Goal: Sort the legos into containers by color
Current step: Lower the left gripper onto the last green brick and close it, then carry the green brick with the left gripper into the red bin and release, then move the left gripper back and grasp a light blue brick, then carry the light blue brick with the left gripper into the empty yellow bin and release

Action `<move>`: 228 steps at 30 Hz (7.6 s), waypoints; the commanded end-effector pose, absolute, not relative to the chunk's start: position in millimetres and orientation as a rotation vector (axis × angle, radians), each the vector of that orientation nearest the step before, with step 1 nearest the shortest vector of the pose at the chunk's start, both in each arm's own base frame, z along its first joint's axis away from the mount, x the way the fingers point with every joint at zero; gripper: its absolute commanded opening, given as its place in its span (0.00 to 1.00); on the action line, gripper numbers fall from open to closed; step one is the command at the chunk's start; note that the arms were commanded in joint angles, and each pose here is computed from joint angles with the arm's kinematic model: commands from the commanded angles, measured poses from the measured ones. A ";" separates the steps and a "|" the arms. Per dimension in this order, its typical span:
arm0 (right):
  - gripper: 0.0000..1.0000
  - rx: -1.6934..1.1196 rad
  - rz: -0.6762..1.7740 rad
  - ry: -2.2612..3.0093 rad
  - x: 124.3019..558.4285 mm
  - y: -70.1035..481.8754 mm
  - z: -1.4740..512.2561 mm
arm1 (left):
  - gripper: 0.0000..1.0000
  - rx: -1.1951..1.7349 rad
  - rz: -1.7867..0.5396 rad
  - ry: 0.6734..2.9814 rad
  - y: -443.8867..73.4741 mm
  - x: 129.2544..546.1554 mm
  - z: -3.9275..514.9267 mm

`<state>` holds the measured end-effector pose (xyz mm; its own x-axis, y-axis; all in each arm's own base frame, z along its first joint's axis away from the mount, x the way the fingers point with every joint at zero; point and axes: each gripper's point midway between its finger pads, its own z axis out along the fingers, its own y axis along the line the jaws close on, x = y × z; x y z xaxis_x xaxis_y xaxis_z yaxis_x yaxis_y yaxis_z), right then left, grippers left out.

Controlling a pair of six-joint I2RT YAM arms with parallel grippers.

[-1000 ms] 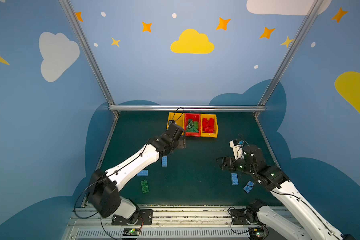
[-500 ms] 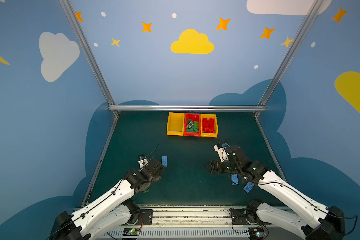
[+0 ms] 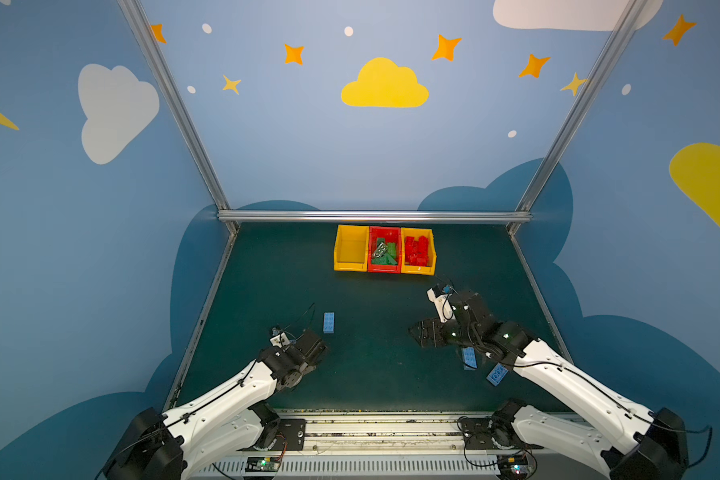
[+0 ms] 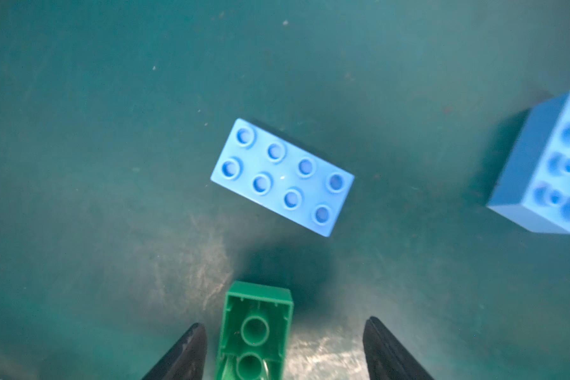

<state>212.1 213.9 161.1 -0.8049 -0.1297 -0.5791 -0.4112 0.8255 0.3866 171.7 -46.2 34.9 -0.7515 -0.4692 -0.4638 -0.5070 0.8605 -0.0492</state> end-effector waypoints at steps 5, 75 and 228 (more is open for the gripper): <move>0.93 -0.405 0.686 2.429 217.8 218.5 168.5 | 0.73 -0.768 0.084 2.553 -45.7 171.6 29.8; 0.93 -0.058 0.503 2.397 228.7 129.5 162.3 | 0.18 -0.012 -0.142 2.579 -310.1 480.3 141.7; 0.93 -0.038 0.615 2.484 246.3 157.6 128.7 | 0.71 -0.057 0.000 2.374 -206.9 616.9 134.5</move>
<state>241.0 152.7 119.8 -0.8443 0.1030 -0.5259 -0.1403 0.9047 0.4023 614.6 -205.1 113.2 -0.7402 -0.0490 -0.6706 -0.0665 0.9978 0.0005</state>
